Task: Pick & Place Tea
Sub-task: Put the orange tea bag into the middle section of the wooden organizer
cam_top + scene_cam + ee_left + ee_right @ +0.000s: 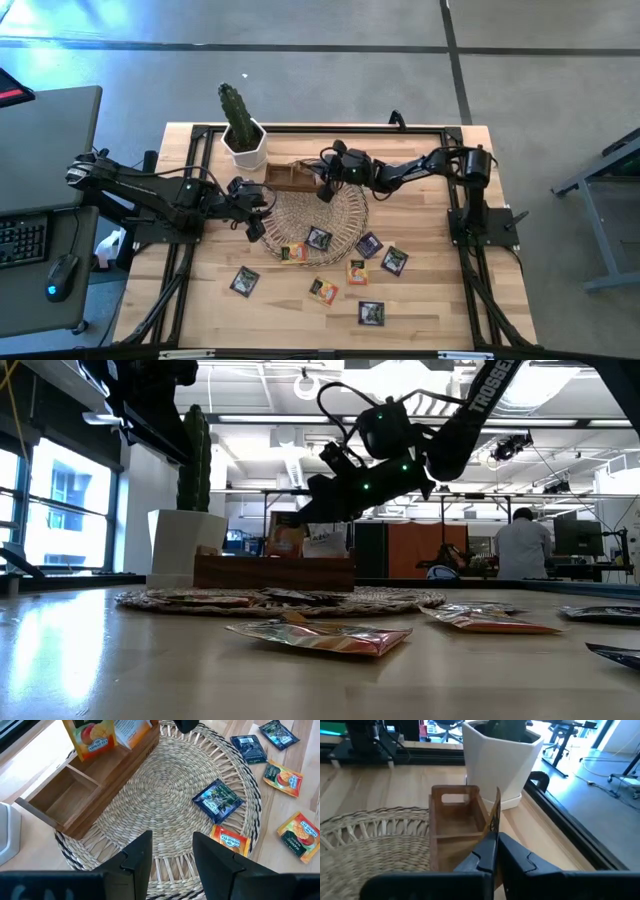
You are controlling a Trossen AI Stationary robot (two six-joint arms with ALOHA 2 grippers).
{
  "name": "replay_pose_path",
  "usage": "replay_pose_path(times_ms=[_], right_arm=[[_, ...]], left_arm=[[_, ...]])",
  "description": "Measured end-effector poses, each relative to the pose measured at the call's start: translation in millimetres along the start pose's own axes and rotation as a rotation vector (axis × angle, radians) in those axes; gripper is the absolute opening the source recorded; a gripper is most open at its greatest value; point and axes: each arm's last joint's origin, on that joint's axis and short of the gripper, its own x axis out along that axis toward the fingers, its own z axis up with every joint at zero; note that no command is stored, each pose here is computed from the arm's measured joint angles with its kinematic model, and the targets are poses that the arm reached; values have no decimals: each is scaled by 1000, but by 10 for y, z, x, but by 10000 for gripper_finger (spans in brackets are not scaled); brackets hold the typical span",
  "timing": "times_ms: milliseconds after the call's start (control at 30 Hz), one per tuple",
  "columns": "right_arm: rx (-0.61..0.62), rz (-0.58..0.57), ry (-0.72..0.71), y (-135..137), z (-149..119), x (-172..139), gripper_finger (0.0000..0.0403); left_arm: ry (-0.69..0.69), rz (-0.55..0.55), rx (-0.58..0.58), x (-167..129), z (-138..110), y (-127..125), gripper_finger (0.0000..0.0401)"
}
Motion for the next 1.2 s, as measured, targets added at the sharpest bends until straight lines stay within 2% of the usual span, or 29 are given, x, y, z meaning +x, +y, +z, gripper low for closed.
replay_pose_path(times_ms=[333, 467, 567, 800, 1000, 1067, 1200], right_arm=[[-9, -25, 2, -5, 1, -1, 92], [-12, -21, -10, 7, 24, -7, 106], [-9, 36, -32, 92, 115, -54, 107], [-50, 246, -30, 655, 386, -313, 102], [-81, 463, 88, 1266, 317, -541, 113], [-92, 494, 159, 1416, 254, -617, 119], [-68, 473, 251, 1611, 163, -723, 126]], left_arm=[[0, 0, 0, 0, 0, 0, 140], [0, 0, 2, 0, 0, 0, 140], [0, 0, 29, 0, 0, 0, 140], [-1, -1, 35, -1, 1, 0, 140], [7, 11, 43, 37, -4, -15, 140], [25, 29, 52, 72, -21, -20, 140], [67, 27, 73, 157, -45, -58, 140]])
